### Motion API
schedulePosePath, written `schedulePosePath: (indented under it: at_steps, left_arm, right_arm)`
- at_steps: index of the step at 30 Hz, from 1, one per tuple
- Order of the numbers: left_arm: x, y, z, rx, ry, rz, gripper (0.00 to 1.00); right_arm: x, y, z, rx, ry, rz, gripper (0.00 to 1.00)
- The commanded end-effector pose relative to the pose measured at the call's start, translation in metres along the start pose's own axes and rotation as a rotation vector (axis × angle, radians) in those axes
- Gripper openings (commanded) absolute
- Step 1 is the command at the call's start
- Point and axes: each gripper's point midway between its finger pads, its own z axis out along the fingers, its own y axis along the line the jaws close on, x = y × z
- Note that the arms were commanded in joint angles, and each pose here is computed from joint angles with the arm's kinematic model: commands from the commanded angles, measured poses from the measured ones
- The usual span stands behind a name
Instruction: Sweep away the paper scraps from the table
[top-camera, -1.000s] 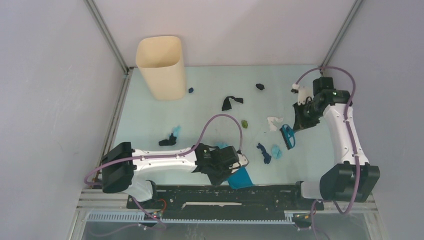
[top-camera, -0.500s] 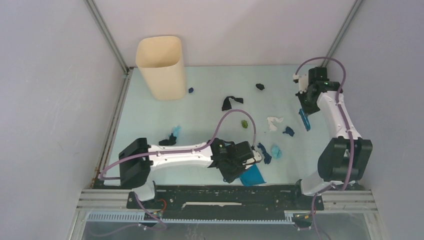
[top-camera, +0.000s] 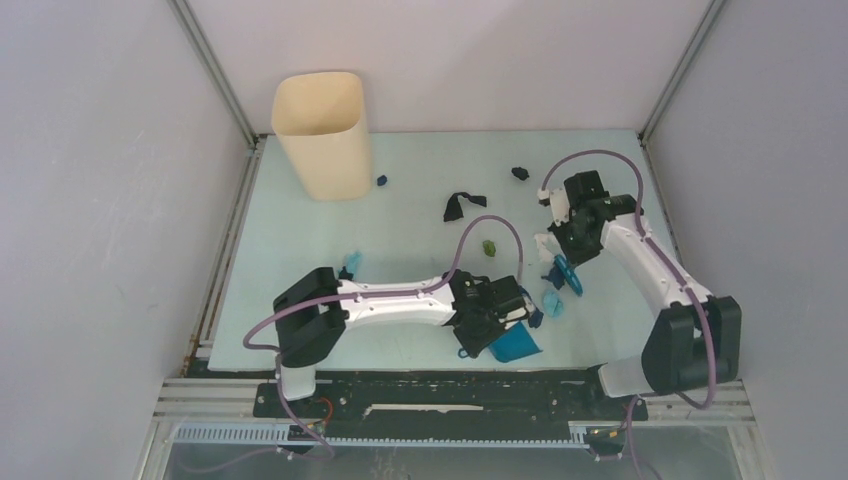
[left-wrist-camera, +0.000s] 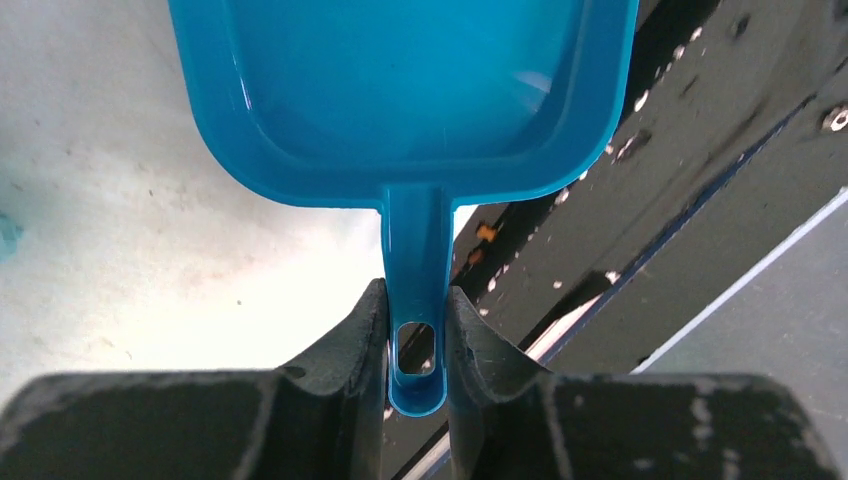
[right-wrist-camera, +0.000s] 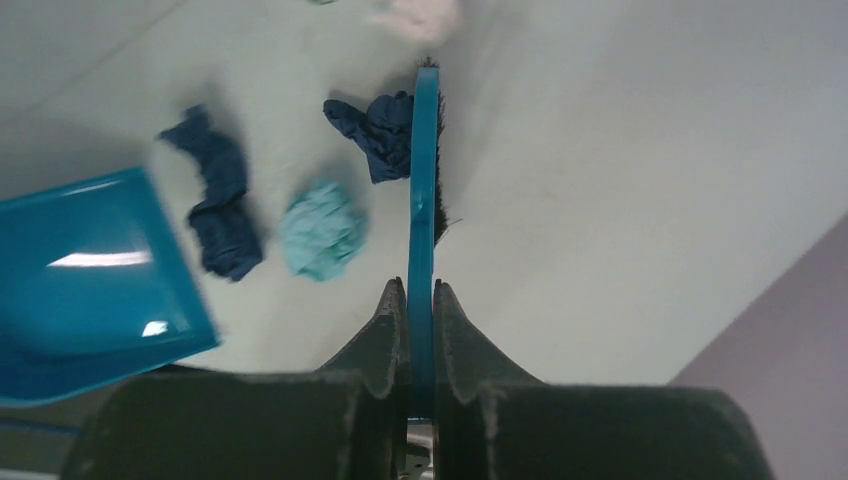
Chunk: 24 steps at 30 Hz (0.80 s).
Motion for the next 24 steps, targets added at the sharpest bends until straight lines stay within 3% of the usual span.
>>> schedulePosePath:
  at_steps: [1,11,19,24]
  left_arm:
    - [-0.027,-0.001,0.001,-0.014,-0.049,-0.028,0.0]
    - [-0.067,0.005,0.008,-0.09,-0.124,-0.073,0.0]
    - [-0.06,0.022,0.007,-0.153,-0.246,-0.126,0.0]
    - [-0.059,0.021,0.013,-0.14,-0.347,-0.125,0.0]
  right_arm:
    - [0.012,0.046,-0.017,-0.149,-0.028,0.037,0.0]
    - [0.016,0.106,-0.06,-0.442,-0.117,0.008,0.0]
    - [0.02,0.095,-0.074,-0.419,-0.115,0.017,0.0]
    - [0.005,0.07,-0.096,-0.356,-0.193,0.037,0.0]
